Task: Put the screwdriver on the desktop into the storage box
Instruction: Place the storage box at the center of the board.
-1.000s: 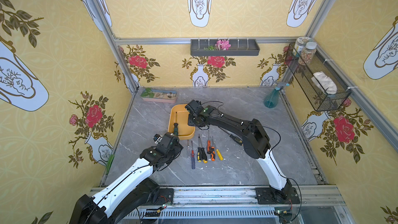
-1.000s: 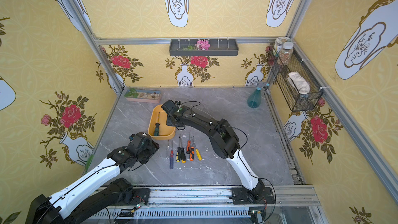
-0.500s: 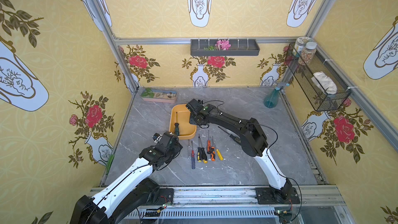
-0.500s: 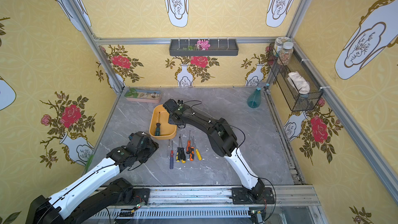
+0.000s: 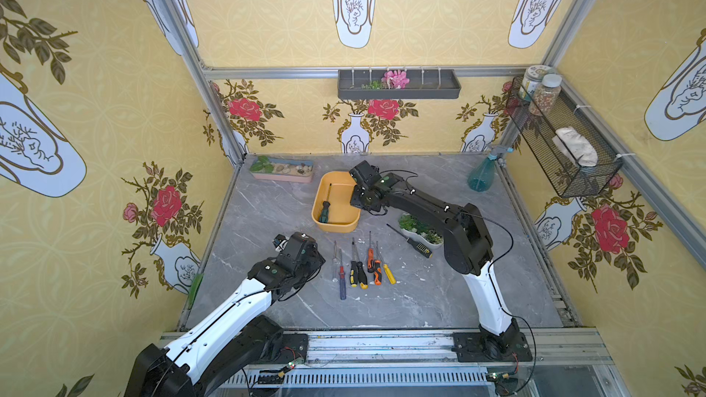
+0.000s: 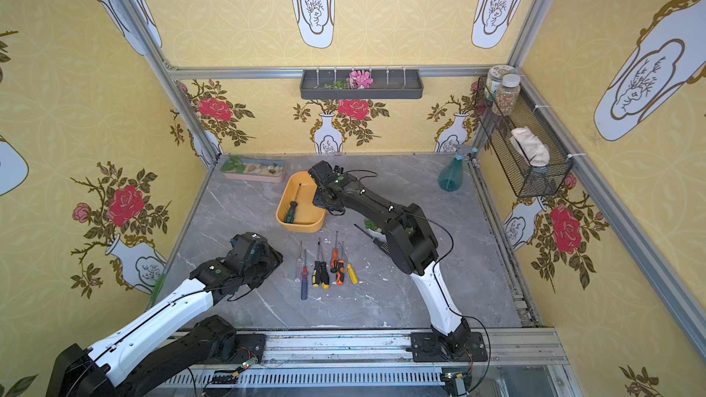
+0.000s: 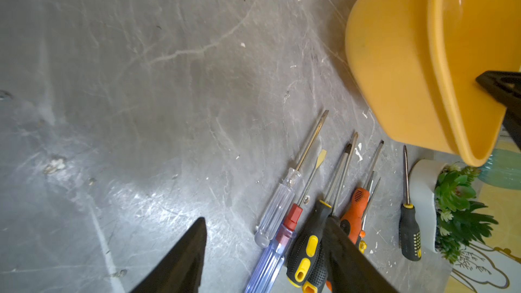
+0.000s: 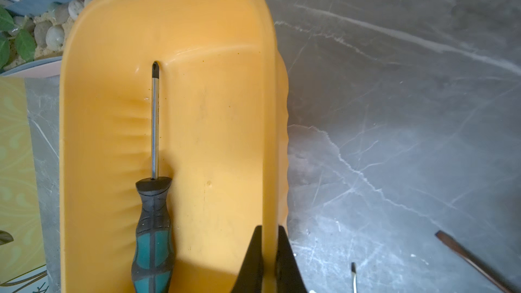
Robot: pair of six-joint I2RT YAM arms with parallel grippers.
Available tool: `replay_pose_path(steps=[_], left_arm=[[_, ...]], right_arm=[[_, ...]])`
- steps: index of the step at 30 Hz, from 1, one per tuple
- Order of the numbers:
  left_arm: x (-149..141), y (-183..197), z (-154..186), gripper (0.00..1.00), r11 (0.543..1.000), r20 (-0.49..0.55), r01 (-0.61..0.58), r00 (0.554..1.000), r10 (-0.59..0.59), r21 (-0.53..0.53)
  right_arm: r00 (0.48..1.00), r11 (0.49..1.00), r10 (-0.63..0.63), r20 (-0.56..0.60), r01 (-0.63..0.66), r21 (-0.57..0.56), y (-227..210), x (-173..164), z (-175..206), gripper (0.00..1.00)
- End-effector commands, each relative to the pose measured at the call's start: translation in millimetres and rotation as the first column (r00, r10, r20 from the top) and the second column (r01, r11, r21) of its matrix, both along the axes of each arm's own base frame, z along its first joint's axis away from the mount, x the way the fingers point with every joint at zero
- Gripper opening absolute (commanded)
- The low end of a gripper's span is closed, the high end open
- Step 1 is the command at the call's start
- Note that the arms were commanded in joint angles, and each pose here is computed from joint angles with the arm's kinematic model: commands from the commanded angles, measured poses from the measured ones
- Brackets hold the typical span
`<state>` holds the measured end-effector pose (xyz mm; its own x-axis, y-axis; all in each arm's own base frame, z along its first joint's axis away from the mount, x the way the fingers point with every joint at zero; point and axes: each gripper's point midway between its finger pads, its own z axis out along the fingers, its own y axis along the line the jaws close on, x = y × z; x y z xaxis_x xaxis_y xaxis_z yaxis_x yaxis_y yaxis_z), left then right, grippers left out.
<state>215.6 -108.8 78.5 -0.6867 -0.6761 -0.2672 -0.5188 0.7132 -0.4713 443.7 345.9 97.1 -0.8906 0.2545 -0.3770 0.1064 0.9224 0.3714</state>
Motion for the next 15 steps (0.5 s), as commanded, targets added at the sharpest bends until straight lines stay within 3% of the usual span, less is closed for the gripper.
replay_pose_path(steps=[1,9,10,13,15], left_arm=[[5.9,-13.1,0.7,0.67,0.997,0.010,0.075,0.997,-0.075,-0.016],[11.2,-29.6,-7.8,0.64,0.985,-0.015,0.170,0.985,-0.171,-0.026],[11.2,-31.0,-9.2,0.64,0.984,-0.018,0.178,0.984,-0.179,-0.028],[11.1,-36.0,-13.8,0.63,0.978,-0.030,0.203,0.978,-0.204,-0.038],[11.1,-38.9,-16.4,0.62,0.975,-0.039,0.218,0.975,-0.220,-0.043]], right_arm=[[0.998,0.998,0.065,0.006,-0.065,0.015,-5.9,5.2,-2.2,0.00],[0.993,0.993,0.108,-0.049,-0.110,-0.037,-40.5,10.9,-31.4,0.02],[0.992,0.993,0.112,-0.050,-0.114,-0.040,-43.0,11.5,-32.8,0.09],[0.990,0.990,0.132,-0.047,-0.134,-0.045,-46.1,11.7,-31.0,0.44],[0.990,0.989,0.141,-0.025,-0.142,-0.046,-46.1,12.8,-20.0,0.58]])
